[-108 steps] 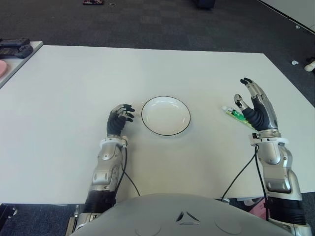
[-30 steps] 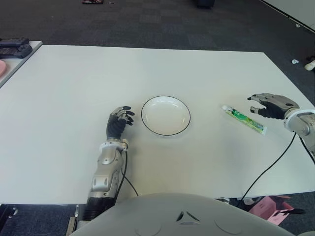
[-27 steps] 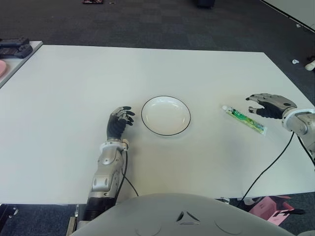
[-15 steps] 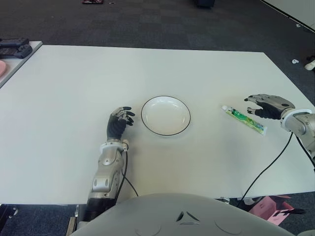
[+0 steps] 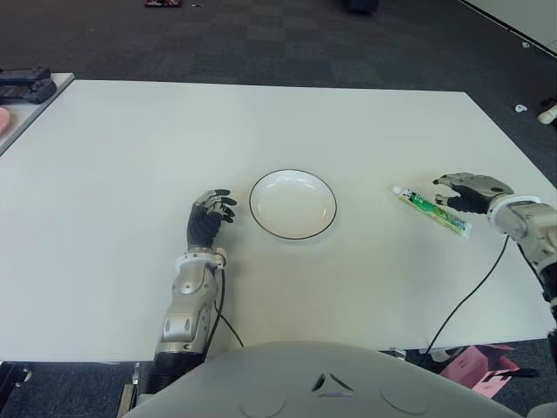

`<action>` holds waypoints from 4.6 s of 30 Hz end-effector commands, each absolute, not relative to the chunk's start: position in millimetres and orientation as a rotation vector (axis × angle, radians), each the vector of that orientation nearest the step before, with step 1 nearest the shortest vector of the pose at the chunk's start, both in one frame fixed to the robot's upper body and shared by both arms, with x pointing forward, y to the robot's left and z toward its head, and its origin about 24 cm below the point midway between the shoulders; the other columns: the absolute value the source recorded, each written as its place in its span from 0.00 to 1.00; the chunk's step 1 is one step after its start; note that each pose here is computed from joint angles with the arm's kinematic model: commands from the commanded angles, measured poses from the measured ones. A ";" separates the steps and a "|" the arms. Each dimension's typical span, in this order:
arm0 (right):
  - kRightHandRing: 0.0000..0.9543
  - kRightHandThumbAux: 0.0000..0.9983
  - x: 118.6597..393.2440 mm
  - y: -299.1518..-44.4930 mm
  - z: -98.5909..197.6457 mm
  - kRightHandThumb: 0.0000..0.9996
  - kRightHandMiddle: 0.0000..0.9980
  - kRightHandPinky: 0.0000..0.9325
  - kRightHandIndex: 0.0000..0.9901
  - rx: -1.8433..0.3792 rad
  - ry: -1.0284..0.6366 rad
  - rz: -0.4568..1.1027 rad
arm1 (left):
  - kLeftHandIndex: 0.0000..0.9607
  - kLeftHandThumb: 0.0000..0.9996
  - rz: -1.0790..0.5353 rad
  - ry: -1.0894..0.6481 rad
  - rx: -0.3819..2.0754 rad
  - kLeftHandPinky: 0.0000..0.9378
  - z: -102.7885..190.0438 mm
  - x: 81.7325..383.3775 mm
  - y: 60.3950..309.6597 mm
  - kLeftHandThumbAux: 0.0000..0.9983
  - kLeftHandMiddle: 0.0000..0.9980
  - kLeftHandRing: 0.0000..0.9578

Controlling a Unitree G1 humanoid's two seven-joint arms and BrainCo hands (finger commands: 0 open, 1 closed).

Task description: Put the toothpaste on the table into the plate.

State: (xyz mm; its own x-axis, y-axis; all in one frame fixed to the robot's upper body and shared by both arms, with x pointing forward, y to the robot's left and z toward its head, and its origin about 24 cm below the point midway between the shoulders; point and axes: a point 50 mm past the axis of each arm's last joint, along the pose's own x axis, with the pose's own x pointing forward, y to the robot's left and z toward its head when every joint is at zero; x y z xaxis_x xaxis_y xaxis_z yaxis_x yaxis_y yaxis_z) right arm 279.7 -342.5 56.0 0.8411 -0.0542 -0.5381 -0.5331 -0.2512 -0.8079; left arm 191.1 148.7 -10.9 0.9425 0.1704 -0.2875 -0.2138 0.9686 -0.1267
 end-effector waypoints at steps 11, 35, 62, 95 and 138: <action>0.00 0.10 278.2 -316.5 4.9 0.54 0.00 0.00 0.00 -1.743 0.464 0.703 | 0.42 0.84 0.278 0.492 -0.219 0.61 -46.3 163.0 146.8 0.68 0.50 0.61; 0.00 0.12 268.2 -305.3 -25.7 0.52 0.00 0.00 0.00 -1.740 0.541 0.758 | 0.41 0.83 0.287 0.497 -0.215 0.62 -46.2 162.6 150.7 0.68 0.50 0.61; 0.00 0.09 249.5 -292.6 -47.7 0.56 0.00 0.00 0.00 -1.720 0.521 0.754 | 0.42 0.84 0.289 0.477 -0.229 0.62 -45.3 161.1 153.2 0.68 0.50 0.61; 0.58 0.60 238.6 -289.6 -72.0 0.76 0.54 0.58 0.39 -1.797 0.659 0.524 | 0.42 0.83 0.286 0.460 -0.219 0.63 -42.9 163.6 153.3 0.68 0.50 0.63; 0.89 0.68 260.6 -288.2 -34.7 0.85 0.55 0.92 0.40 -1.542 0.426 0.136 | 0.42 0.83 0.297 0.458 -0.236 0.63 -42.4 166.6 156.2 0.68 0.50 0.63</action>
